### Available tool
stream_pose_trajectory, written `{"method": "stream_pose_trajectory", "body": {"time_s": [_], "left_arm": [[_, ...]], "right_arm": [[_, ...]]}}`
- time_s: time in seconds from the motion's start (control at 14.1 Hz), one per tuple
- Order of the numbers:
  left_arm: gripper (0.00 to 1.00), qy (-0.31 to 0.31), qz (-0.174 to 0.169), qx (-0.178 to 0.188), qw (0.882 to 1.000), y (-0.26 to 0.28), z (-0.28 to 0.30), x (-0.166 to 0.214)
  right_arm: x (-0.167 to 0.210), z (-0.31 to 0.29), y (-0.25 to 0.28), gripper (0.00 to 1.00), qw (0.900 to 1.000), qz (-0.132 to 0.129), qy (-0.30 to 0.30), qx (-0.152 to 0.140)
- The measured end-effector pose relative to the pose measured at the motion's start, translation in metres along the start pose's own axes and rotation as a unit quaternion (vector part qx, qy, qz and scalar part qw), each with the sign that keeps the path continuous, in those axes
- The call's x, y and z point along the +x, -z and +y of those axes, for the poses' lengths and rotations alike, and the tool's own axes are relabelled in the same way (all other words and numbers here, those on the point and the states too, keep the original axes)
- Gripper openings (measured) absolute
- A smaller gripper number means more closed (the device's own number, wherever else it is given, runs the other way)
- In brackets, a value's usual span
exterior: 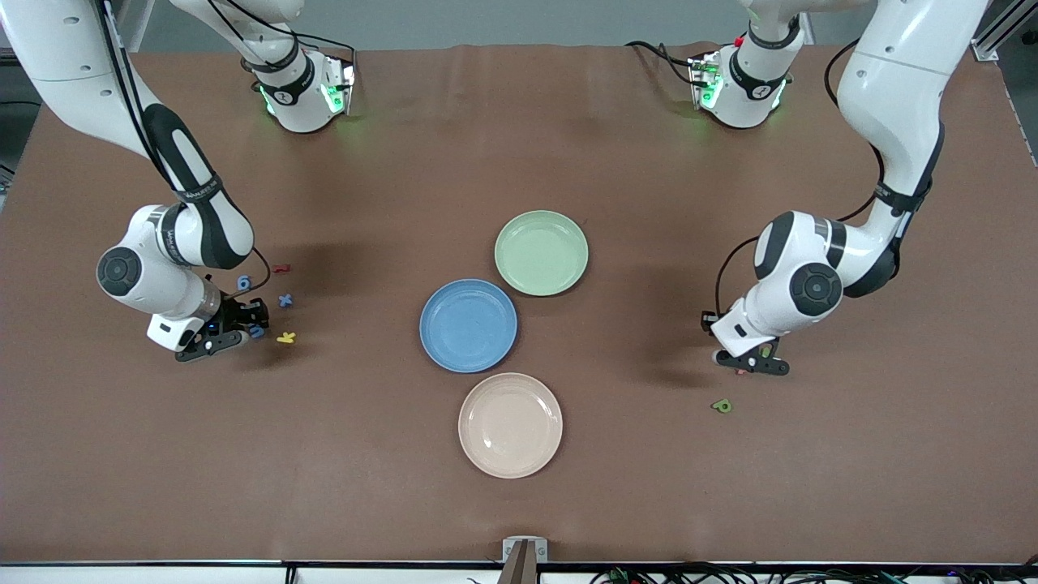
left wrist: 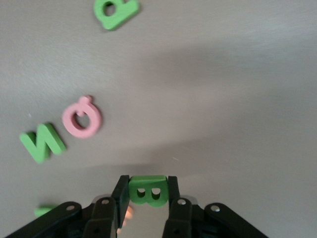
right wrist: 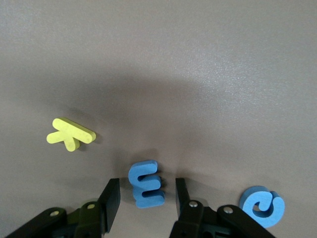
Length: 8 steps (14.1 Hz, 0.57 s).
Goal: Sort letters by color into matching plates
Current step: 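Grasp the green B with the left gripper while the right gripper grasps the E, then carry the B to the green plate while the right gripper carries E to blue plate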
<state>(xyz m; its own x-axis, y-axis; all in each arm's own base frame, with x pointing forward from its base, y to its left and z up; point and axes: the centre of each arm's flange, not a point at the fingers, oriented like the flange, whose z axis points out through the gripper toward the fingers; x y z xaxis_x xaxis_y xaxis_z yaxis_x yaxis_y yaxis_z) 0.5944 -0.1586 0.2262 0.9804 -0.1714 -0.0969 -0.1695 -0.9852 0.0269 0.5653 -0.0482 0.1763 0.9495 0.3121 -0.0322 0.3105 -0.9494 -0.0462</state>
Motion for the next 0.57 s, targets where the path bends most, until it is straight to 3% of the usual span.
{"method": "stream_pose_trajectory", "body": {"time_s": [0.21,0.57], "left_arm": [[0.35,0.041,-0.001,-0.012,0.999,0.019,0.058,-0.010],[0.35,0.112,-0.011,-0.032,0.993,0.025,0.151,-0.038]], "right_arm": [[0.000,0.000,0.000,0.30,1.000,0.000,0.000,0.000],[0.001,0.000,0.001,0.27,1.000,0.003,0.001,-0.001]]}}
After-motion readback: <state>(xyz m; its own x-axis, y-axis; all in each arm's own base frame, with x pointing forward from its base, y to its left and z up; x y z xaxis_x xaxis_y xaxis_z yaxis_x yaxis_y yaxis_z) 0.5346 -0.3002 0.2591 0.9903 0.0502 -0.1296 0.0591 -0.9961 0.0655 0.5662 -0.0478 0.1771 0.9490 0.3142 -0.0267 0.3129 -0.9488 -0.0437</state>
